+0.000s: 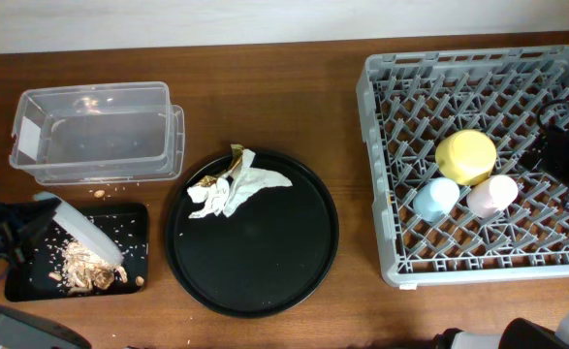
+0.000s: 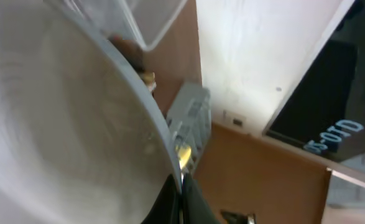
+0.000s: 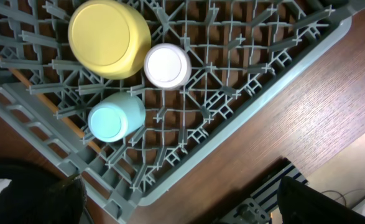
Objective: Sort waste into correct bins and load items into the dishwasher rack
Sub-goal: 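Tilt the white bowl to pour the food scraps onto the small tray, then set the empty white bowl back on the round black tray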
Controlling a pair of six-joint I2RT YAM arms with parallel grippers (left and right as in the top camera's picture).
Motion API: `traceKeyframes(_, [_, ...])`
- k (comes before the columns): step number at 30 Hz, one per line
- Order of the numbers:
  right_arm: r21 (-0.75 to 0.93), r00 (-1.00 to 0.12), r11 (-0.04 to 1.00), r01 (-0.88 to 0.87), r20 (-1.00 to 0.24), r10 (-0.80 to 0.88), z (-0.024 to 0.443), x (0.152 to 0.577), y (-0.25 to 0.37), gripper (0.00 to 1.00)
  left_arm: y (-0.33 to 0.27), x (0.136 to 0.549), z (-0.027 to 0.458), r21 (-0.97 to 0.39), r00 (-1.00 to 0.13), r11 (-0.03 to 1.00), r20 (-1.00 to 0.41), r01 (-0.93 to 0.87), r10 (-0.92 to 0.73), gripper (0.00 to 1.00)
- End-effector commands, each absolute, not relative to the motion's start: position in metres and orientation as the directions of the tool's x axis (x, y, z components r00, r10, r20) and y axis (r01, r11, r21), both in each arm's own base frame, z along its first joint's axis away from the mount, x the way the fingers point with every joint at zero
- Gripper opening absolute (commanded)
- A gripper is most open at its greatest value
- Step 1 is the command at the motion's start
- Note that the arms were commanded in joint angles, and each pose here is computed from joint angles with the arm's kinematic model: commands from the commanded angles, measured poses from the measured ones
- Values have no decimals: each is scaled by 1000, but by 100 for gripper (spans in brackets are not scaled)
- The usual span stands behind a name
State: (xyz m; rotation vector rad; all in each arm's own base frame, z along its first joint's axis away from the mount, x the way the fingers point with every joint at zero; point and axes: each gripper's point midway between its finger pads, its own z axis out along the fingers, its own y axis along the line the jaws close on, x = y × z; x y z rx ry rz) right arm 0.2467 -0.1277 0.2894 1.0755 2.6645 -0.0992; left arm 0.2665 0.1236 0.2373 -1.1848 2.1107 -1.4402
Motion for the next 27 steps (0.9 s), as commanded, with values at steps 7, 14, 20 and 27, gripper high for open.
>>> traceKeyframes(7, [32,-680,712,702,-269,682,290,245,-130,99,27,267,270,-876,-834,417,-31,-243,-551,1])
traceKeyframes(14, [32,-680,712,702,-269,682,290,245,-130,99,-81,258,269,-824,-979,566,-112,-5,-172,1])
traceKeyframes(20, [32,-680,712,702,-269,682,290,245,-130,99,-131,265,216,-556,-986,821,-25,-126,-167,1])
traceKeyframes(27, [32,-680,712,702,-269,682,290,245,-130,99,-185,263,168,-191,-963,976,-222,-108,-150,1])
